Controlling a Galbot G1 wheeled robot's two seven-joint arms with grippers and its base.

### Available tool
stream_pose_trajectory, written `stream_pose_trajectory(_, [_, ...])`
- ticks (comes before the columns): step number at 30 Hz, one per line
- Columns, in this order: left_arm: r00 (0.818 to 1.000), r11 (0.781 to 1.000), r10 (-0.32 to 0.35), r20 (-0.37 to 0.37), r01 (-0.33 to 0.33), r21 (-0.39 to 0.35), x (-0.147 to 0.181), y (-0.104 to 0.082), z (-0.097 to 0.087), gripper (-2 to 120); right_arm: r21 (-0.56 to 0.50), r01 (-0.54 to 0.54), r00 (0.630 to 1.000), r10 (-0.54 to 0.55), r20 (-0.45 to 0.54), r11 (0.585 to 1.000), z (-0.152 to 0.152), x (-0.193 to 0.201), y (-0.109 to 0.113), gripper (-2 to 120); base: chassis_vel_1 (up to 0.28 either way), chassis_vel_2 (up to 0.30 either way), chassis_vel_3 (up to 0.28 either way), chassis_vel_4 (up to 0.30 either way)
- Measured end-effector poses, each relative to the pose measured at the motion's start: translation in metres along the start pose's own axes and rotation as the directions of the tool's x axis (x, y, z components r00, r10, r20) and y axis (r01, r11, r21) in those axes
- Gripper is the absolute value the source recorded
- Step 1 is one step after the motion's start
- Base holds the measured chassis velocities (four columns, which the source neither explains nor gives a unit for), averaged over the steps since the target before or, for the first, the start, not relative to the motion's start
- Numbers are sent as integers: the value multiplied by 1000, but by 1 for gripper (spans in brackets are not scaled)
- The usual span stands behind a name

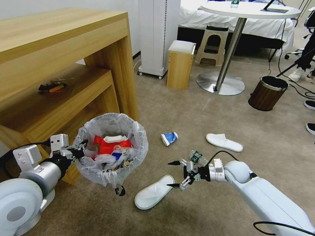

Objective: Pick up the trash bin and place the garbage on the floor into it.

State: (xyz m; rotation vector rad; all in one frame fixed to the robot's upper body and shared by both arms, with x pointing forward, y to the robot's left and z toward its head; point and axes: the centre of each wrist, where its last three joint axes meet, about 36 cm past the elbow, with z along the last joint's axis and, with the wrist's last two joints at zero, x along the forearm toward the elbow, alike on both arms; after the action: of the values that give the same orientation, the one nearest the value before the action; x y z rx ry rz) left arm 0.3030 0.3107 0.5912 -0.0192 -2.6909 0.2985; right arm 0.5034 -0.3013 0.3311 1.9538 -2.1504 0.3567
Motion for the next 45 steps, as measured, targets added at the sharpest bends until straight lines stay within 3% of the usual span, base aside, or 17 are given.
stream_pose_trajectory(14, [1000, 1000, -13, -8, 13, 3, -4, 4, 1, 0, 10, 18, 993, -17, -117, 1000, 18, -29, -32, 100, 0, 0, 0, 0])
stream_pose_trajectory(18, [1000, 1000, -15, -8, 15, 7, -7, 6, 1, 0, 23, 83, 977, -76, -202, 996, 27, -38, -46, 100, 0, 0, 0, 0])
stream_pose_trajectory(29, [1000, 1000, -17, -9, 17, 7, -9, 9, 0, 0, 42, 170, 951, -153, -269, 985, 44, -62, -50, 100, 0, 0, 0, 0])
stream_pose_trajectory(45, [1000, 1000, -14, -7, 14, 12, -9, 9, 2, 0, 81, 198, 926, -159, -343, 977, 60, -83, -62, 100, 0, 0, 0, 0])
